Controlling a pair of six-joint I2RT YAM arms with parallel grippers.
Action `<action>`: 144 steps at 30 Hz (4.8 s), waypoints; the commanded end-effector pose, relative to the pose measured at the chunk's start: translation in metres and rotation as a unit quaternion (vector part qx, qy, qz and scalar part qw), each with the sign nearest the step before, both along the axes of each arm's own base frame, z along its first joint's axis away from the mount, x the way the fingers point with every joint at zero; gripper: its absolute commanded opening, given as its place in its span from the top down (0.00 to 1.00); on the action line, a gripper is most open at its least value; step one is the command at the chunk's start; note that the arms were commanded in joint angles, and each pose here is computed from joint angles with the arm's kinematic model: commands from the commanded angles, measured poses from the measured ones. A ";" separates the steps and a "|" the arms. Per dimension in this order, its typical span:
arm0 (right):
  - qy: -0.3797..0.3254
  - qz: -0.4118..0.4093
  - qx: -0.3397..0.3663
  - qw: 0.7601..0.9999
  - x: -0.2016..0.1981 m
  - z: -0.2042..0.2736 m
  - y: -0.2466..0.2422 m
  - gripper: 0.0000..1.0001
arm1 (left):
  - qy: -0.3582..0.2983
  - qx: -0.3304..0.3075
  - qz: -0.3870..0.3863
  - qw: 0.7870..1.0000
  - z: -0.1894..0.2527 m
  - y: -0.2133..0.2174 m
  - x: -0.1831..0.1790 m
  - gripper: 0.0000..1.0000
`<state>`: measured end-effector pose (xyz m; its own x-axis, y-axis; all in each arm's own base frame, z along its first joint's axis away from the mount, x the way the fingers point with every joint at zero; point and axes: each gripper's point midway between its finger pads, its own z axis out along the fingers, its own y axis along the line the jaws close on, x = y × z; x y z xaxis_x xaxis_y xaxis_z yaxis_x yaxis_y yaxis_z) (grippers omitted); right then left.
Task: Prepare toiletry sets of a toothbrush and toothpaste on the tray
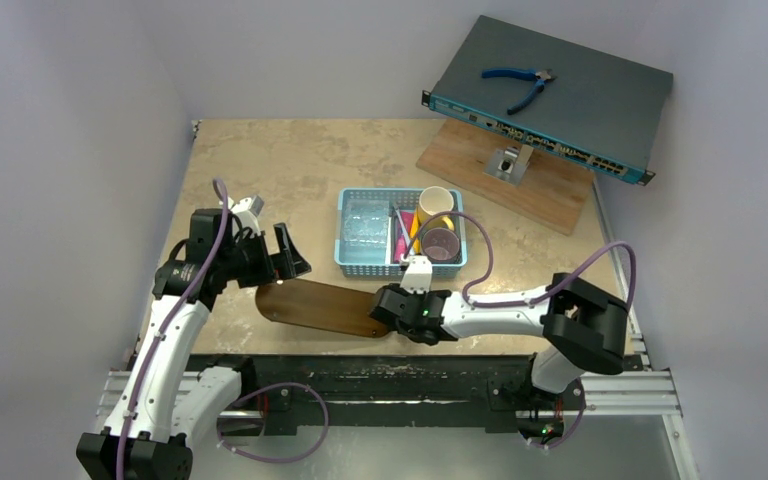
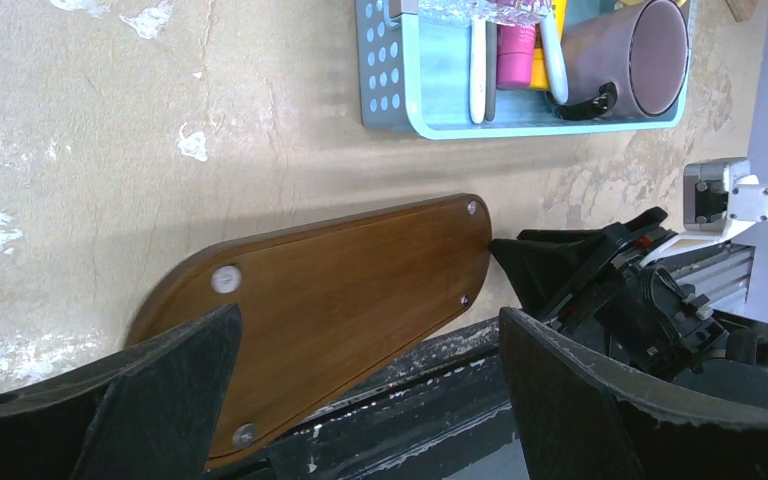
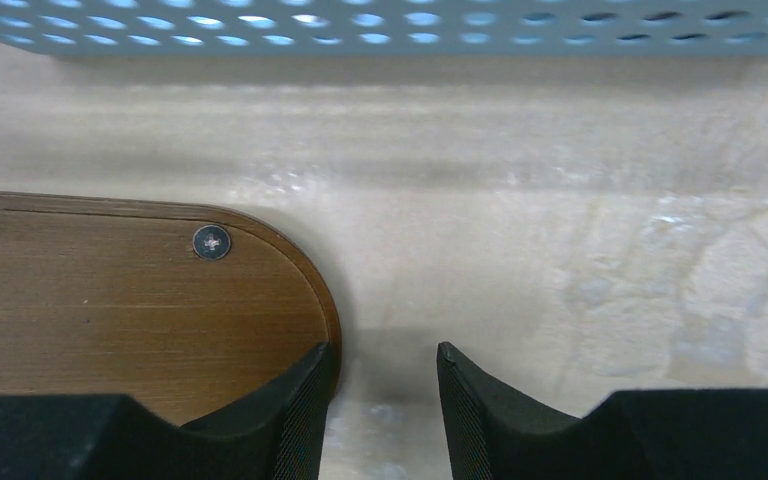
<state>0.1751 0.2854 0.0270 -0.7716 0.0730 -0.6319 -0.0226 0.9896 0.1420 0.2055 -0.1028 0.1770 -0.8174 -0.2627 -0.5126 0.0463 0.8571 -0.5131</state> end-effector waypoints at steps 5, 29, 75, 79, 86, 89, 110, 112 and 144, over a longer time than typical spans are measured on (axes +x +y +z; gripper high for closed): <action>0.010 -0.041 -0.084 0.996 -0.008 -0.013 -0.070 0.55 | -0.019 0.002 -0.008 1.000 0.007 -0.001 0.002 0.00; 0.006 -0.092 -0.067 0.994 -0.010 0.009 -0.125 0.55 | -0.016 0.000 -0.011 1.000 0.006 -0.002 0.002 0.00; -0.142 -0.063 -0.022 0.988 0.088 0.200 -0.086 0.47 | -0.039 -0.035 -0.063 0.997 0.015 -0.023 -0.013 0.00; -0.147 -0.046 -0.018 0.988 0.111 0.205 -0.075 0.41 | -0.034 -0.037 -0.075 0.996 0.013 -0.028 -0.016 0.00; -0.124 -0.031 -0.020 0.992 0.148 0.186 -0.070 0.41 | -0.031 -0.041 -0.081 0.995 0.012 -0.031 -0.017 0.00; -0.103 -0.024 -0.016 0.994 0.157 0.170 -0.063 0.41 | -0.027 -0.043 -0.082 0.995 0.011 -0.031 -0.017 0.00; 0.000 -0.045 -0.027 0.999 0.179 0.082 -0.059 0.53 | -0.028 -0.044 -0.085 0.995 0.012 -0.032 -0.017 0.00; 0.005 -0.044 -0.026 0.999 0.179 0.077 -0.058 0.55 | -0.028 -0.044 -0.085 0.995 0.012 -0.032 -0.017 0.00; -0.005 -0.065 0.007 0.998 0.174 0.098 -0.060 1.00 | -0.035 -0.045 -0.086 0.995 0.014 -0.032 -0.019 0.00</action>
<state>0.3429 0.2268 0.0860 -0.8074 0.1019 -0.5811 0.0657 0.9944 0.0831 0.1864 -0.1310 0.1854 -0.8347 -0.1866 -0.5182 0.1789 0.7981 -0.5754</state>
